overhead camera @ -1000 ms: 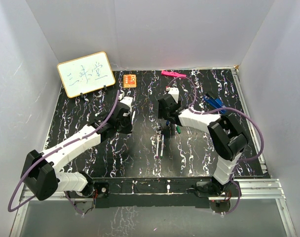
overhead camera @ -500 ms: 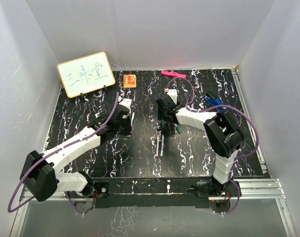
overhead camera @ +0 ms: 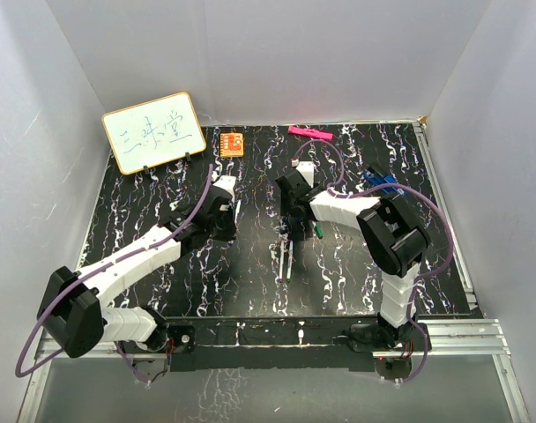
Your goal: Insert the pens into the pen caps
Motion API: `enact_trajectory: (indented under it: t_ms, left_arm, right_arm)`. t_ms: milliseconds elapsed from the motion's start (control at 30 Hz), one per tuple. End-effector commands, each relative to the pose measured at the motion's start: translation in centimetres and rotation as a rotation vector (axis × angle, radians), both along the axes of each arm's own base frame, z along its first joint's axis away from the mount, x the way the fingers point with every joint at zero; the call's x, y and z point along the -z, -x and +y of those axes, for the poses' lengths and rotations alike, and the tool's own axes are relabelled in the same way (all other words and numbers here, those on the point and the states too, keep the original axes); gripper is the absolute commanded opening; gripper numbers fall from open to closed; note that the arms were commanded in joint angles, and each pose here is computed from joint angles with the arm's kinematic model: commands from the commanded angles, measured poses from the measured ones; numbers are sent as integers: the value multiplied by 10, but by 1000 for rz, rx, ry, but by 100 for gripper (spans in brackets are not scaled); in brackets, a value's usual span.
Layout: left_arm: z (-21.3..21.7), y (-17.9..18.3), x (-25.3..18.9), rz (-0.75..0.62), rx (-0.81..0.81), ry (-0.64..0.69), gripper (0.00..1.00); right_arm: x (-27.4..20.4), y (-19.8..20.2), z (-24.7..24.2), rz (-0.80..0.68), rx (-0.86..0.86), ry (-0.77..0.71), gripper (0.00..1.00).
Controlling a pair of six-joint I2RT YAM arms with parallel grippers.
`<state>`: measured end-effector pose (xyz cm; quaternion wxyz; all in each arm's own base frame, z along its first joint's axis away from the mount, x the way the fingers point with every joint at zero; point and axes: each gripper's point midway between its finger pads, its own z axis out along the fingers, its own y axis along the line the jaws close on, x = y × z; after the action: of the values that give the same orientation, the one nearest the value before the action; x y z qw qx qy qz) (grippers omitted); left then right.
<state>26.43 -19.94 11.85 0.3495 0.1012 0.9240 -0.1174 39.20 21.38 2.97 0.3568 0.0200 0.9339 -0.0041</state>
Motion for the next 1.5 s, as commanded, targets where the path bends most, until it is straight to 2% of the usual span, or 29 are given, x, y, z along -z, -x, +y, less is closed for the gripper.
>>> enact_trajectory:
  t_ms: [0,1100,1467]
  left_arm:
    - [1,0,1,3,-5,9,0]
    - [-4,-4,7,23,21,6,0]
    - [-7,-2,10,39,28,19,0]
  right_arm:
    - [-18,-16,15,-55,-6,-42,55]
    - [19,45,11,98,-19,-27,49]
    - [25,40,7,87,10,5,46]
